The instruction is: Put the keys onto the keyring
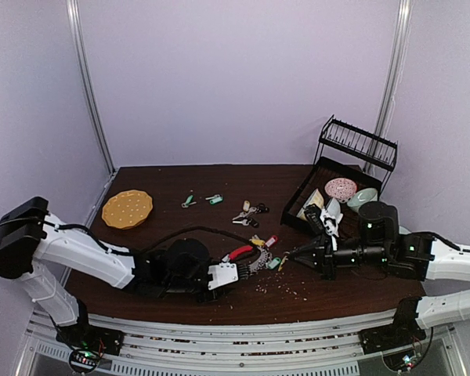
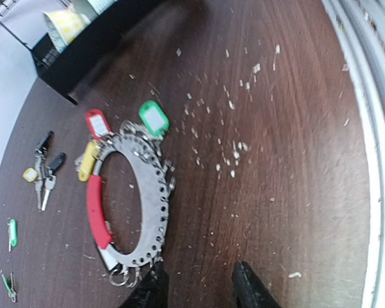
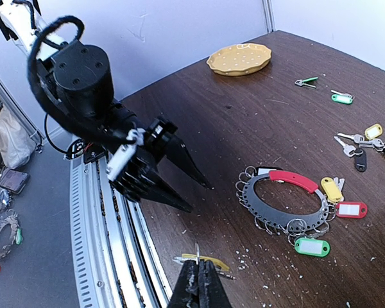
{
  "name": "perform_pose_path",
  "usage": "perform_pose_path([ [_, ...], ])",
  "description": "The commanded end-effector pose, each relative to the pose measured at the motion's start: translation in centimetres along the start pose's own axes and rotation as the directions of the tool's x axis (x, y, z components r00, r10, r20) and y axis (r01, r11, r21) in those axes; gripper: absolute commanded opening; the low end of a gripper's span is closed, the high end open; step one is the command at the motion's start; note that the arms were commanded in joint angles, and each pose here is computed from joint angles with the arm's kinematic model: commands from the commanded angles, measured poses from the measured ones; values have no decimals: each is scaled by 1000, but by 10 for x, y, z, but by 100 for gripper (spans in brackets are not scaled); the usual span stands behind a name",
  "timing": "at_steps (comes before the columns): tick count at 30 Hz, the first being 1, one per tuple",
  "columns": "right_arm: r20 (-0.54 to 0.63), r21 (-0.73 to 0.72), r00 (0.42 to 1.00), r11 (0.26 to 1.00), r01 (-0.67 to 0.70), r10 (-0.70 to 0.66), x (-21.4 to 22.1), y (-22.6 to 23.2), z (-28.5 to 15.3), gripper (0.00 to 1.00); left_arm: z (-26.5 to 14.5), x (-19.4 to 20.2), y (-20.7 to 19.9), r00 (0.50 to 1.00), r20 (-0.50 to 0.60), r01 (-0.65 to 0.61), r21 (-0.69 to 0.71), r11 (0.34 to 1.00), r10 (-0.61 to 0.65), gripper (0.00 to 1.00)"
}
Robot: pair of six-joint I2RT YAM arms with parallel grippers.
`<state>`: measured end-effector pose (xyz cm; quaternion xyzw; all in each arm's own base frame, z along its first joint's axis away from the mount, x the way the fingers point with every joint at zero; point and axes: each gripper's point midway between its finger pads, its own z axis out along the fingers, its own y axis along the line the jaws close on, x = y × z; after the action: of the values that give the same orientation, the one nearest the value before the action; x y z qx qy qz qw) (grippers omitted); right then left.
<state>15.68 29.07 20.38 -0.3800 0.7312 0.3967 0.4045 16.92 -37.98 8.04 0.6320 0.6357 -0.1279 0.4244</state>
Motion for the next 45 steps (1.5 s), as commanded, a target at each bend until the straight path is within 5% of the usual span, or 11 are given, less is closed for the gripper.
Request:
perform_pose_path([
  [1, 24, -2, 1000, 1000, -4, 4, -4, 1, -3, 0, 19, -12, 10, 995, 103, -11, -16, 1000, 12, 35],
  [20, 1, 11, 1000, 1000, 8, -8, 2, -3, 1, 0, 58, 23, 27, 996, -12, 93, -54, 994, -94, 20],
  [37, -4, 3, 1000, 1000, 11, -11, 3, -2, 3, 0, 61, 33, 42, 994, -85, 53, -128, 990, -64, 11],
  [45, -6, 1, 1000, 1000, 12, -12, 3, -2, 2, 0, 43, 31, 37, 998, -62, 1, -96, 995, -7, 23],
])
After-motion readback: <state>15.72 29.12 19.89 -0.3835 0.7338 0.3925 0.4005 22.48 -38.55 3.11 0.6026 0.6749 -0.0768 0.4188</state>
